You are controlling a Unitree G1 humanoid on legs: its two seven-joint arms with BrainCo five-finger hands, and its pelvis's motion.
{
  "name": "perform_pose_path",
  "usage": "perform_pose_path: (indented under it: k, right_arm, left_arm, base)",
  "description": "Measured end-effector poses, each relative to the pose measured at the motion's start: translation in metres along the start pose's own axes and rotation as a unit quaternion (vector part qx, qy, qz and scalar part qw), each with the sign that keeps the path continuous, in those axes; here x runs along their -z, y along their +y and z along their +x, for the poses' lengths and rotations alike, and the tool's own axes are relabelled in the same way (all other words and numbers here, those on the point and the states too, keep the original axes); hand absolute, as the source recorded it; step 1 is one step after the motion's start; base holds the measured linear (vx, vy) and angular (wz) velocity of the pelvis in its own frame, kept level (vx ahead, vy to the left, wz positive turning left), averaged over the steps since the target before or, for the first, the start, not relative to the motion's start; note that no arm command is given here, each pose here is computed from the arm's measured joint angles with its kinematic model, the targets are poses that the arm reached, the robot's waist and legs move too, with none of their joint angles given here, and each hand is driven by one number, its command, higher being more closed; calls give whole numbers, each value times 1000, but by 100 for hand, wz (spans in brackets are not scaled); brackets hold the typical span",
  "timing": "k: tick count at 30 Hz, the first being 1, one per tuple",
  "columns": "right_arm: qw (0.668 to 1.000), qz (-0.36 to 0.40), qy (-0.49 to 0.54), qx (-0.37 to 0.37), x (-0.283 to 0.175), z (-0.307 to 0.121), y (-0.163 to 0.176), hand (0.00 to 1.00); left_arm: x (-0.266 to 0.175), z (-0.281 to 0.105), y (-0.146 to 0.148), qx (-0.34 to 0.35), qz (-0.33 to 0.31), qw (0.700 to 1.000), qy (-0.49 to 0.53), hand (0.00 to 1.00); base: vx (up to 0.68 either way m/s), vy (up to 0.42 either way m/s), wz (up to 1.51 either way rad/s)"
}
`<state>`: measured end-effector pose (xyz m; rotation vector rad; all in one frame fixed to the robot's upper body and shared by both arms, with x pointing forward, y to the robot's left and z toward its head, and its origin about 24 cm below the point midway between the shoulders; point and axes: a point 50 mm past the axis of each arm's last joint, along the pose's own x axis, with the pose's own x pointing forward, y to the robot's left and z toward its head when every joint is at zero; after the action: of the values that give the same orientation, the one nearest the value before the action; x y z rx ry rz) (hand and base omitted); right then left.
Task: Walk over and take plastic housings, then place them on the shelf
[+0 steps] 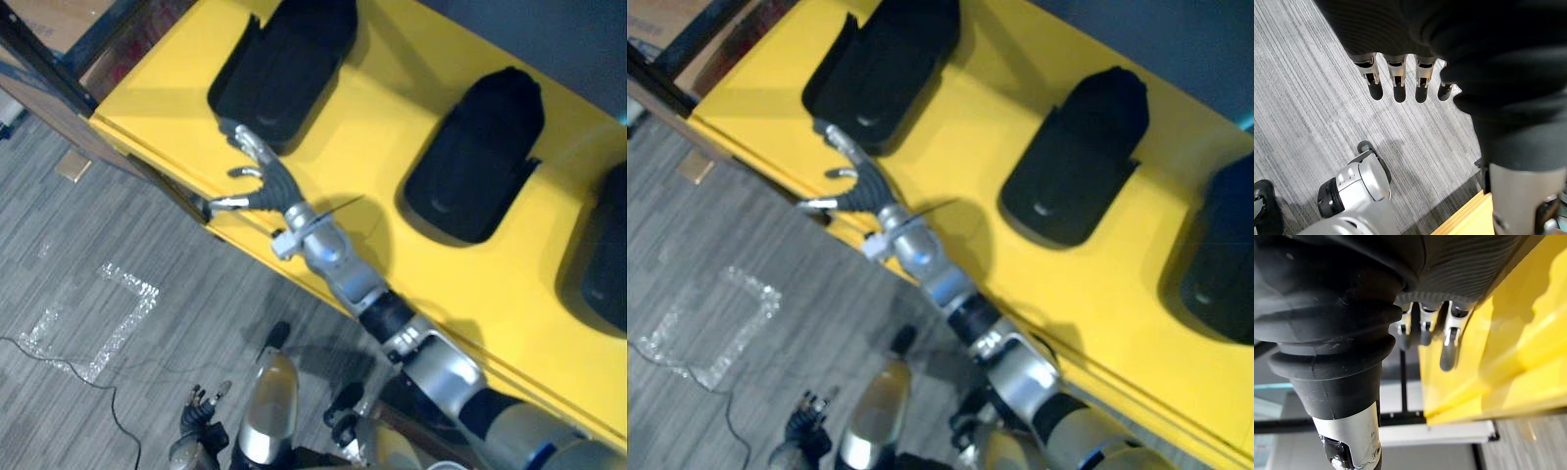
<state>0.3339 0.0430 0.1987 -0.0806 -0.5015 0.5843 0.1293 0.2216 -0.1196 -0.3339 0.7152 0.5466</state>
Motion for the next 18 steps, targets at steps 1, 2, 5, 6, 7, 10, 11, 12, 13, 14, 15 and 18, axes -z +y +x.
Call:
perform_pose_path:
  k: [1,2,5,6,7,10,11,12,13,14,15,18]
  right_arm:
    - [1000,-3,-2,6,-1,1,-1,0]
    - [1000,-4,-5,8,-2,2,-3,0]
    - [1000,-4,-15,20,-4,3,-6,0]
    - [1000,-3,-17,24,-4,3,-7,0]
    - [999,-2,-19,27,-5,3,-9,0]
    - [999,1,-23,34,-7,4,-13,0]
    - [999,1,-25,32,-8,4,-13,0]
    - [999,0,-26,26,-8,4,-13,0]
    - [1000,1,-26,17,-8,4,-12,0]
    - [1000,5,-28,10,-8,4,-12,0]
    - [1000,6,-29,-5,-8,3,-9,0]
    - [996,5,-29,-79,-7,1,6,0]
  left_arm:
    - [0,0,0,-1,-2,1000,1,0]
    - [0,0,0,-2,-11,1000,2,0]
    - [3,0,-1,0,-9,1000,9,0]
    - [4,-1,-2,3,-8,1000,10,0]
    - [4,-1,-3,5,-8,1000,10,0]
    - [4,0,-4,6,-9,1000,10,0]
    - [4,0,-4,5,-11,1000,10,0]
    - [4,0,-3,5,-11,1000,10,0]
    - [4,0,-4,5,-11,1000,10,0]
    - [4,0,-4,6,-11,1000,10,0]
    - [4,0,-3,5,-11,1000,9,0]
    - [3,0,-3,6,-8,1000,8,0]
  base:
    - [-51,19,-1]
    - [0,0,0]
    - [-5,3,1]
    - [0,0,0]
    - [0,0,0]
    - [0,0,0]
    - [0,0,0]
    - [0,0,0]
    - [0,0,0]
    - [0,0,0]
    - [-9,3,-4]
    - [-20,9,-7]
